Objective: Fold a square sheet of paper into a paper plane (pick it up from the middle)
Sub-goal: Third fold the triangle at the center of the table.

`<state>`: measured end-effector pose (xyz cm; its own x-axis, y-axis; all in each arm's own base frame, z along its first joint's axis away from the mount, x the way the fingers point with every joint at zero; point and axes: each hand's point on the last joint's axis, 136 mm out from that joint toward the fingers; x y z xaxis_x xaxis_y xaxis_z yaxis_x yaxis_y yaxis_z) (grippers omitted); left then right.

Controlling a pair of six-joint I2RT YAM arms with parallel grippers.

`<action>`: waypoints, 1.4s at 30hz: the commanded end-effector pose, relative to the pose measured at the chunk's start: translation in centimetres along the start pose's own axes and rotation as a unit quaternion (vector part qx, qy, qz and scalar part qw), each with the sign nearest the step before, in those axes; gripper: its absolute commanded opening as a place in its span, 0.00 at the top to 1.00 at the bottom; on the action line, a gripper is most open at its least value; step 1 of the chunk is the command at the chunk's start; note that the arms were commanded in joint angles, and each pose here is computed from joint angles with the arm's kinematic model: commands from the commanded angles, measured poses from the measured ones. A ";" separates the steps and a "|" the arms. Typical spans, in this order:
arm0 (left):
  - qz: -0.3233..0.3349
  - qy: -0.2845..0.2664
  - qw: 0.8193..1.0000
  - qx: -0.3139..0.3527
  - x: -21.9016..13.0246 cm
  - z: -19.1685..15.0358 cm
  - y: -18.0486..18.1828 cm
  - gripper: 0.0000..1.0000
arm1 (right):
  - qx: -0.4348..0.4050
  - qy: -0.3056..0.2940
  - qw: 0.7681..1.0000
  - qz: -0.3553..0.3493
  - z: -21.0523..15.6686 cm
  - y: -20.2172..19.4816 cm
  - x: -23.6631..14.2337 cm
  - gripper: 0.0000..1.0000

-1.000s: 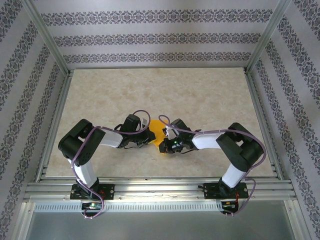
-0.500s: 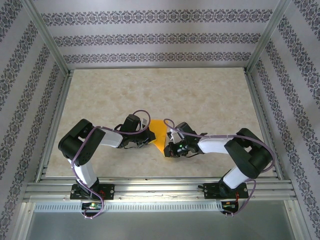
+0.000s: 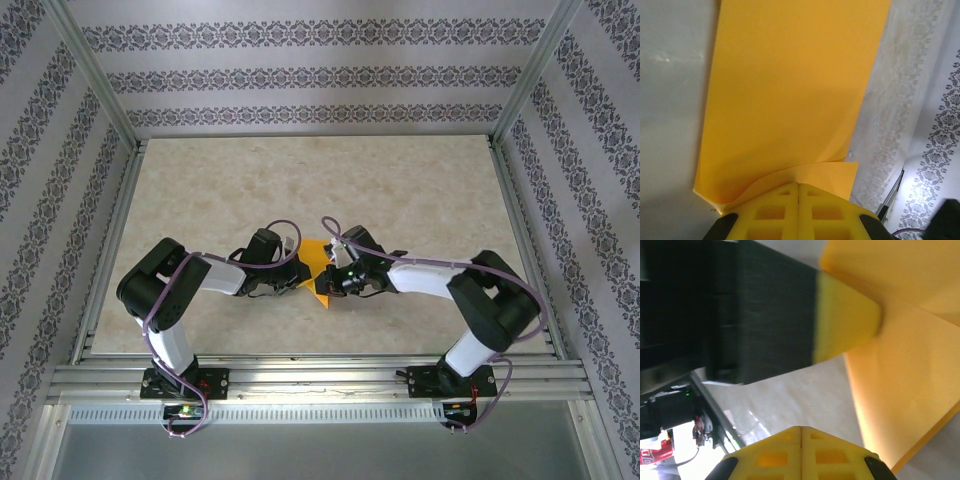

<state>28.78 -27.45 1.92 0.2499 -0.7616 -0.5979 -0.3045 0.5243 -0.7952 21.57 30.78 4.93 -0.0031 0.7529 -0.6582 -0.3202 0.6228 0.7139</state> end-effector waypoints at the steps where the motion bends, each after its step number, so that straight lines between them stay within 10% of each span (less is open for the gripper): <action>1: 0.057 0.009 0.998 -0.016 0.7 -0.8 3.4 1.00 | 0.007 0.001 1.000 -0.003 0.8 0.3 0.7 0.93; 14: 0.042 0.011 0.999 0.004 0.4 -0.6 1.8 1.00 | 0.054 0.026 0.997 -0.045 -0.9 -3.8 2.1 0.93; 22: 0.002 0.007 0.998 0.061 -1.6 -0.4 -3.3 0.80 | 0.077 0.033 0.996 -0.032 -2.7 -5.3 1.8 0.94; 42: 0.043 0.043 0.997 0.048 0.8 -2.0 -0.6 0.93 | 0.084 0.030 0.996 -0.028 -2.7 -6.0 1.3 0.98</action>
<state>26.85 -28.68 2.08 0.1401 -0.7453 -0.6518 -0.2485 0.6108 -0.7518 22.13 29.54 1.60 -0.0284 0.7708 -0.6365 -0.2219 0.6160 0.7559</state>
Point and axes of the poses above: each hand's point on the last joint's axis, 136 mm out from that joint toward the fingers, its own x axis out along the fingers, its own y axis along the line the jaws close on, z = x × y, and after that the axes turned 9 degrees about -x, right-handed
